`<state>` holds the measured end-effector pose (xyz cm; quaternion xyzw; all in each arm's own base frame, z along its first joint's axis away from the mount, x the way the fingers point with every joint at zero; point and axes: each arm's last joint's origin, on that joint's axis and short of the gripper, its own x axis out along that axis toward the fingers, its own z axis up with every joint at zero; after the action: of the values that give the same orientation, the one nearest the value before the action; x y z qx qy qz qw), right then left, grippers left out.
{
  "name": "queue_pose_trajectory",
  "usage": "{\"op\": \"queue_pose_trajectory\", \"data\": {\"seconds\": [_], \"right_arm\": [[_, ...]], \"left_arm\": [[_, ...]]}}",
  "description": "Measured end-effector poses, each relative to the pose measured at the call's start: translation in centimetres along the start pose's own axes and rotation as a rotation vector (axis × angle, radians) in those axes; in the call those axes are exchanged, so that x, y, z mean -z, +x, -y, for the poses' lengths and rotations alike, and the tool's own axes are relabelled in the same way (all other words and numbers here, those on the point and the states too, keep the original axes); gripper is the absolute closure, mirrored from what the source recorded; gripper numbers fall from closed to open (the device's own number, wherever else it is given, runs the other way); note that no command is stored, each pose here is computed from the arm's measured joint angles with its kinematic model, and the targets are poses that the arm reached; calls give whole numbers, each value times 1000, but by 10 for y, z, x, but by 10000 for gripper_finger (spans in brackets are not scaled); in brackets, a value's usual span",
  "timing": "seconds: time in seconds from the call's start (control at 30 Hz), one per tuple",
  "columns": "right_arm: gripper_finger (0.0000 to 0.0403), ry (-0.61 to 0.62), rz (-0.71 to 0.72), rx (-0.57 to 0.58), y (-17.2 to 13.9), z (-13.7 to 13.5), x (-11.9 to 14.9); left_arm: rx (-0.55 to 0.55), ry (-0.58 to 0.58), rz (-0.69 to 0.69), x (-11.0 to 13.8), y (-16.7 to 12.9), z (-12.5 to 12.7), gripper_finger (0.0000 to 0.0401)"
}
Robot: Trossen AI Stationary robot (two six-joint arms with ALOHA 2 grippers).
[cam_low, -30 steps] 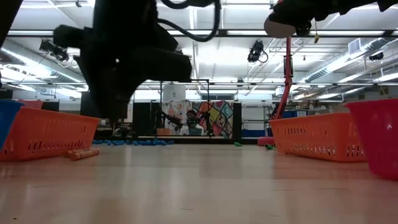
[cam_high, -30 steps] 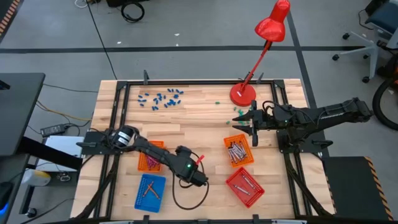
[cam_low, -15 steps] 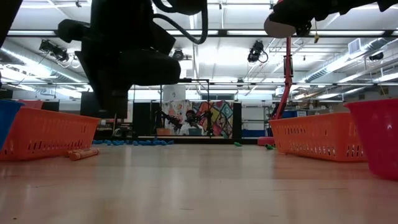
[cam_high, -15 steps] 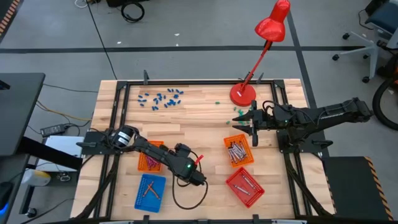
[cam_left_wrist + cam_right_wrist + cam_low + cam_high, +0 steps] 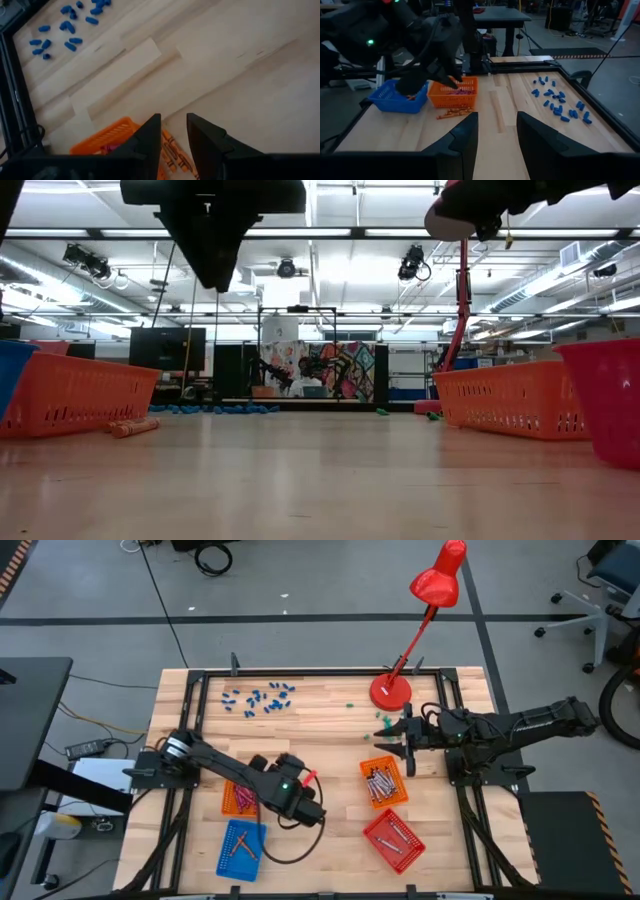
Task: Sort crayons
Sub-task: Put the orange crayon into the blue bin
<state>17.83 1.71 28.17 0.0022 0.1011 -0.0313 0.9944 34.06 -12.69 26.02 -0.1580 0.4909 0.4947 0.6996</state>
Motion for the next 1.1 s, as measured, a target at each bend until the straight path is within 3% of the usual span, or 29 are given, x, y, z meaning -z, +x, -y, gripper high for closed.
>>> {"op": "queue_pose_trajectory", "data": {"seconds": [0.23,0.33,0.43,0.6,0.7,1.1], "right_arm": [[264,8,-4,-26,-1,-4,0],[264,5,-8,-31,-1,-6,1],[264,4,-10,-25,-1,-6,1],[264,0,-9,-4,-1,-6,1],[264,0,-3,-4,-1,-6,1],[264,4,-3,-5,-1,-6,1]], "left_arm": [[-44,43,21,8,11,-5,296],[-120,29,-31,20,26,-25,296],[-148,-63,-43,28,32,-54,299],[11,-230,-26,32,24,-80,315],[26,-295,-23,34,22,-86,322],[332,-409,-133,30,25,-45,328]]}}
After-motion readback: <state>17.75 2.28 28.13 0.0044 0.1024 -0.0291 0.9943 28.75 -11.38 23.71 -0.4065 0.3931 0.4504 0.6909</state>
